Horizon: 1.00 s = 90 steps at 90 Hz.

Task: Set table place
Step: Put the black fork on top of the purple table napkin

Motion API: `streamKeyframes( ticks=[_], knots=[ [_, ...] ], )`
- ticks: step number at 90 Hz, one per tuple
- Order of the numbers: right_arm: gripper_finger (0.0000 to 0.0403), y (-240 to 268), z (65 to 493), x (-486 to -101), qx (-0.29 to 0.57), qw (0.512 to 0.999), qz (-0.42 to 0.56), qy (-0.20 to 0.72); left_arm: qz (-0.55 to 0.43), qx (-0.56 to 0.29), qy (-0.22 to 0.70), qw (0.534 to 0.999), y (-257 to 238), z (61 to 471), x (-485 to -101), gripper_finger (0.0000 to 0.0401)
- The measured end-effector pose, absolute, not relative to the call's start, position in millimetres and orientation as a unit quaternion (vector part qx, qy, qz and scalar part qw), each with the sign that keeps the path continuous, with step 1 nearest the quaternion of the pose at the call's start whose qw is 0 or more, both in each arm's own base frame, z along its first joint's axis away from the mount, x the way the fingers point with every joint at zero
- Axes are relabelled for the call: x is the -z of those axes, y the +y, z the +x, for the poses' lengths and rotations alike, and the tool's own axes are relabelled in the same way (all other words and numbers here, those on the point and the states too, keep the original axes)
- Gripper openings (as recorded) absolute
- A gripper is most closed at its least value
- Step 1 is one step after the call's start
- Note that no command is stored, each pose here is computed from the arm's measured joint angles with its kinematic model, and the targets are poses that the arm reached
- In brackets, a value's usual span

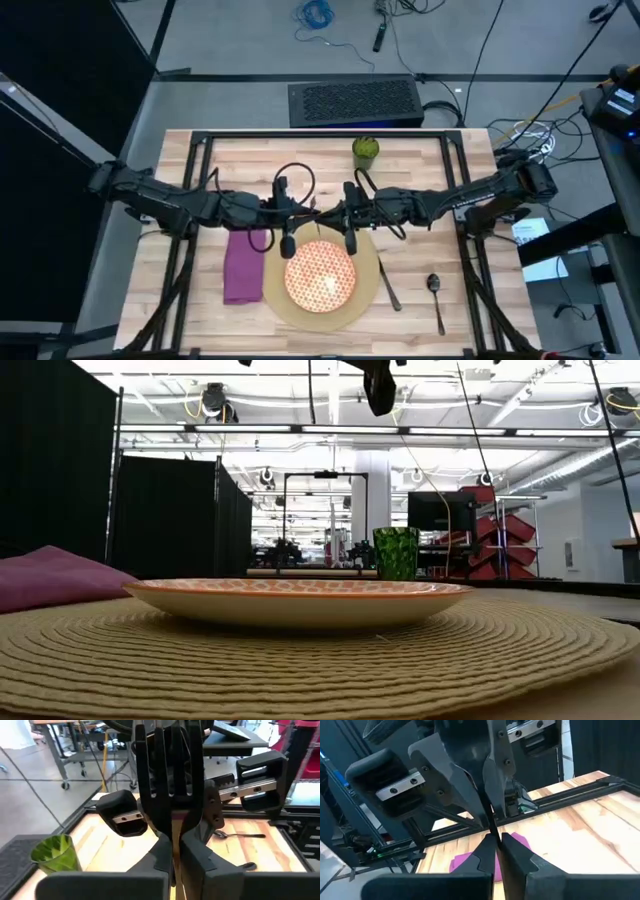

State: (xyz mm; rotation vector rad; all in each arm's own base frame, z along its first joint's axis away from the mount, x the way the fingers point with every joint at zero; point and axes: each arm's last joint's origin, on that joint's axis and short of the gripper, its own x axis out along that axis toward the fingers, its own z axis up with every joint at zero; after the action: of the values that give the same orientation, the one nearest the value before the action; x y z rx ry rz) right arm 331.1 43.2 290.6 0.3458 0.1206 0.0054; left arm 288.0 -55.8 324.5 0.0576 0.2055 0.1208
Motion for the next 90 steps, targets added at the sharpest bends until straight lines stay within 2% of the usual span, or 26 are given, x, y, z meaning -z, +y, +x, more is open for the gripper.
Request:
streamKeyframes(
  ticks=[11, 24, 48, 61, 78, 90],
  knots=[
    [0.0033, 39, 332, -290, 0.004, 0.980, 0.190, 0.060, 0.037, -0.069, 0.106, 0.991, -55, 286, -325, 0.0001],
    [0.0082, 36, 331, -289, 0.004, 0.976, 0.205, 0.069, 0.049, -0.100, 0.121, 0.986, -52, 280, -325, 0.0000],
    [0.0165, 26, 317, -302, 0.021, 0.980, 0.182, 0.077, 0.039, -0.132, 0.151, 0.979, -50, 246, -338, 0.0000],
    [0.0178, 17, 304, -305, 0.052, 0.974, 0.188, 0.115, -0.022, -0.118, 0.214, 0.970, -58, 215, -335, 0.0000],
    [0.0173, 14, 298, -299, 0.106, 0.963, 0.196, 0.149, -0.148, -0.142, 0.333, 0.920, -77, 179, -313, 0.0000],
    [0.0172, 14, 299, -296, 0.108, 0.961, 0.200, 0.155, -0.211, -0.047, 0.345, 0.913, -102, 172, -317, 0.0000]
  ],
)
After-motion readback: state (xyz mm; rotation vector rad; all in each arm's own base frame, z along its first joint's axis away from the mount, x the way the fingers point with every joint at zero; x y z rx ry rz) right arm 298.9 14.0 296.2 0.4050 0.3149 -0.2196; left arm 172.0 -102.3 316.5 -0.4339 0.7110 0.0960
